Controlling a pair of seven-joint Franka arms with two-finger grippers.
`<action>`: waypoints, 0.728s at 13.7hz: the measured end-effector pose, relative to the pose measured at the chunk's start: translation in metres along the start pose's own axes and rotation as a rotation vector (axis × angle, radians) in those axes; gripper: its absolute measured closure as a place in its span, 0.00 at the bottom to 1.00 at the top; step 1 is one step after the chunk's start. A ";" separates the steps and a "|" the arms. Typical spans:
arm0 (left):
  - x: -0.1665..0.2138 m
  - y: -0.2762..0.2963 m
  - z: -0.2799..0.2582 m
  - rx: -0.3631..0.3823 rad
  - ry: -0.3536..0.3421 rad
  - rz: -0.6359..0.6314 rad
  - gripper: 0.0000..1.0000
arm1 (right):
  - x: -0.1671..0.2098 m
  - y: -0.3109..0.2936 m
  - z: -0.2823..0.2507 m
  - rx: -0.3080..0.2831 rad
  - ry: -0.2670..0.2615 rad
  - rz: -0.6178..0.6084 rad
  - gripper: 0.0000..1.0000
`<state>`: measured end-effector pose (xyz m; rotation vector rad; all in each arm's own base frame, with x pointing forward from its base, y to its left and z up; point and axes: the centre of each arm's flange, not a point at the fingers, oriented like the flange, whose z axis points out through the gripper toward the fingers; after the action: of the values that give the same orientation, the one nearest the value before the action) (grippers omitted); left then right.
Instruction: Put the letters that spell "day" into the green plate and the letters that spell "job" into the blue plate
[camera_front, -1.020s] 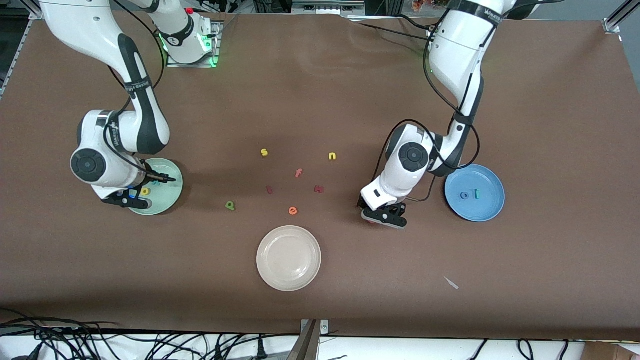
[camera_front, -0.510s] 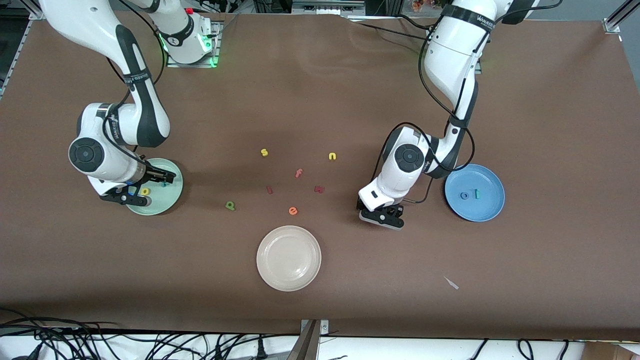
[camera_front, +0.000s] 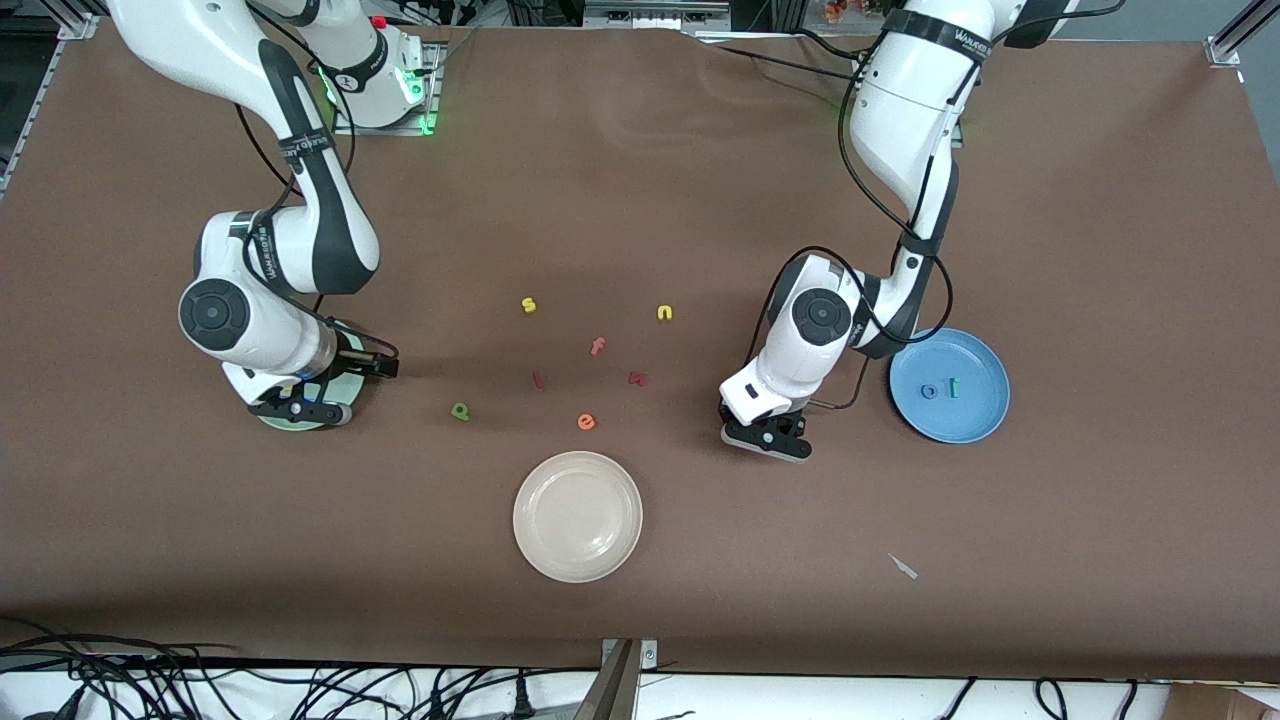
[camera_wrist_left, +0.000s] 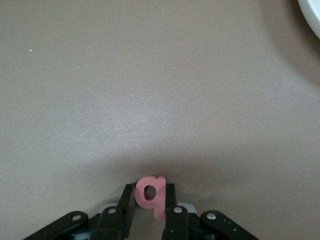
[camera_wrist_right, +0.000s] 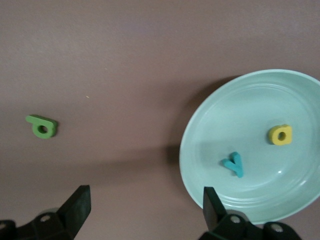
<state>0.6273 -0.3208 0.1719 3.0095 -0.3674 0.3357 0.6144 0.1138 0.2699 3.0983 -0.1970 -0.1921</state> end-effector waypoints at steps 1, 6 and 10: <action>0.002 -0.003 -0.003 0.003 0.006 -0.003 0.71 | 0.001 -0.009 0.001 0.005 0.001 0.015 0.00; 0.014 -0.102 -0.077 0.022 -0.044 -0.027 0.71 | 0.003 -0.044 0.019 0.019 0.012 0.071 0.00; -0.060 -0.236 -0.135 0.004 -0.144 0.003 0.71 | 0.012 -0.063 0.031 0.035 0.024 0.103 0.00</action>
<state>0.6013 -0.0633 0.2744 3.0463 -0.3833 0.1206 0.6303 0.1737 0.2354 3.1129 -0.3627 -0.1502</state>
